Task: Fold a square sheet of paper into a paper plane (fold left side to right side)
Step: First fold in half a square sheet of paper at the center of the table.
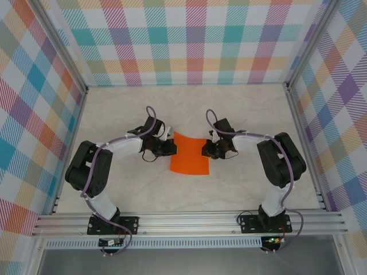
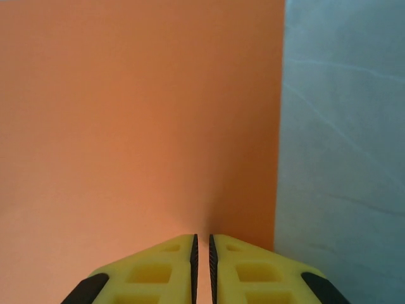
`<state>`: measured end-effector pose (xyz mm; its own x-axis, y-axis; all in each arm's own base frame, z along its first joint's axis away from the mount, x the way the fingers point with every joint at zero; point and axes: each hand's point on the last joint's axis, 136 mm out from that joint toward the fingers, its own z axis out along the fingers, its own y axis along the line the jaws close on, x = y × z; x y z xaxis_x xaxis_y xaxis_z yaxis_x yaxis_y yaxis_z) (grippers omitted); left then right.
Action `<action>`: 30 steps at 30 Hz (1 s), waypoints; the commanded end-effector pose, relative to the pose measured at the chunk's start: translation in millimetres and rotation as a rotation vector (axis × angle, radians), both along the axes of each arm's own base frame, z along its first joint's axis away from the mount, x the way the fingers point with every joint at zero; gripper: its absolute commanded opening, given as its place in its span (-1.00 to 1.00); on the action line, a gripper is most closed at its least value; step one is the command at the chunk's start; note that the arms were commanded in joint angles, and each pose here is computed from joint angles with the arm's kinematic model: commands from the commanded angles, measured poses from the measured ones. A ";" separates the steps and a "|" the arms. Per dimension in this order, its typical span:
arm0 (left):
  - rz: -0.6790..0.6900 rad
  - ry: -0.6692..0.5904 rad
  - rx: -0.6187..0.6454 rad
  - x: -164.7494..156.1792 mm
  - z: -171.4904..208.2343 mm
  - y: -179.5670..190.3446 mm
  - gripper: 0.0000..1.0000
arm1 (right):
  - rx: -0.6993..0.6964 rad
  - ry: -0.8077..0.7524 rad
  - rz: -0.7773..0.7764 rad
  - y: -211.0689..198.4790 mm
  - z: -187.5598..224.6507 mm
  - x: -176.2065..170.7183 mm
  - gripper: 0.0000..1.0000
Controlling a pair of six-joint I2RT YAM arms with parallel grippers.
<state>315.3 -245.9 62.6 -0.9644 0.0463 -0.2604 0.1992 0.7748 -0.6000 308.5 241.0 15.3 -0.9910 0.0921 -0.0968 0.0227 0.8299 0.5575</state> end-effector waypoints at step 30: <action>-0.111 0.051 -0.361 -6.3 42.7 -92.5 0.50 | -0.088 0.039 0.012 -2.6 -29.6 -22.3 -0.70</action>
